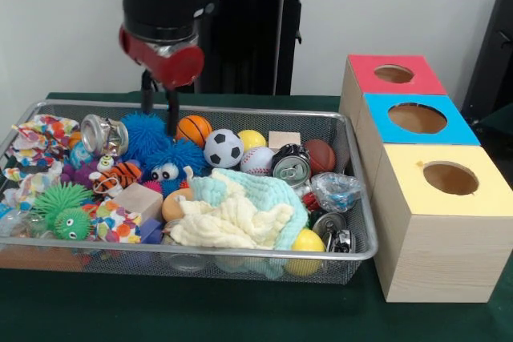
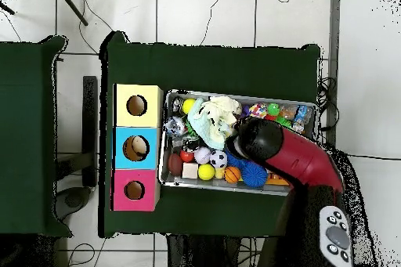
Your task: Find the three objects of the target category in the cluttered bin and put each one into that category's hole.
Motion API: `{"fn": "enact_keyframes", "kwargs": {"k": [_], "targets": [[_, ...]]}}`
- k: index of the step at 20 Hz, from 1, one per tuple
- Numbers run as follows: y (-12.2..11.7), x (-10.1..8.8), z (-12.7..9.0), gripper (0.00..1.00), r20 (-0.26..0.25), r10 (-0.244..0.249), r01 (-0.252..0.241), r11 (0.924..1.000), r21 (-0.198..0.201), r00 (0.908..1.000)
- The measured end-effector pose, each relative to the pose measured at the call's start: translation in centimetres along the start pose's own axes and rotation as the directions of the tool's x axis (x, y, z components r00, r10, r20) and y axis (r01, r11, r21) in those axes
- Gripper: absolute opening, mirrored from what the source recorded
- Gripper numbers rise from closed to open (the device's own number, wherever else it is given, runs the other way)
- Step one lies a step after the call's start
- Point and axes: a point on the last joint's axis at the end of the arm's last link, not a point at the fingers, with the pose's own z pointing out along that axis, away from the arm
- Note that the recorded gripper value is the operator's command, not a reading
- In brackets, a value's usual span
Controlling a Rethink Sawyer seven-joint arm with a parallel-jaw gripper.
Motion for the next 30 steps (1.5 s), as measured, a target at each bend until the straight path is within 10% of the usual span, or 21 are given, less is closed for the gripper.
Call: {"fn": "enact_keyframes", "kwargs": {"k": [13,30], "targets": [[-1.6,0.1,7.6,1.00,-0.014,-0.072,0.072,0.9973,-0.012,0.9973],[0.1,1.6,8.6,1.00,-0.021,-0.183,0.182,0.9818,-0.055,0.9829]]}}
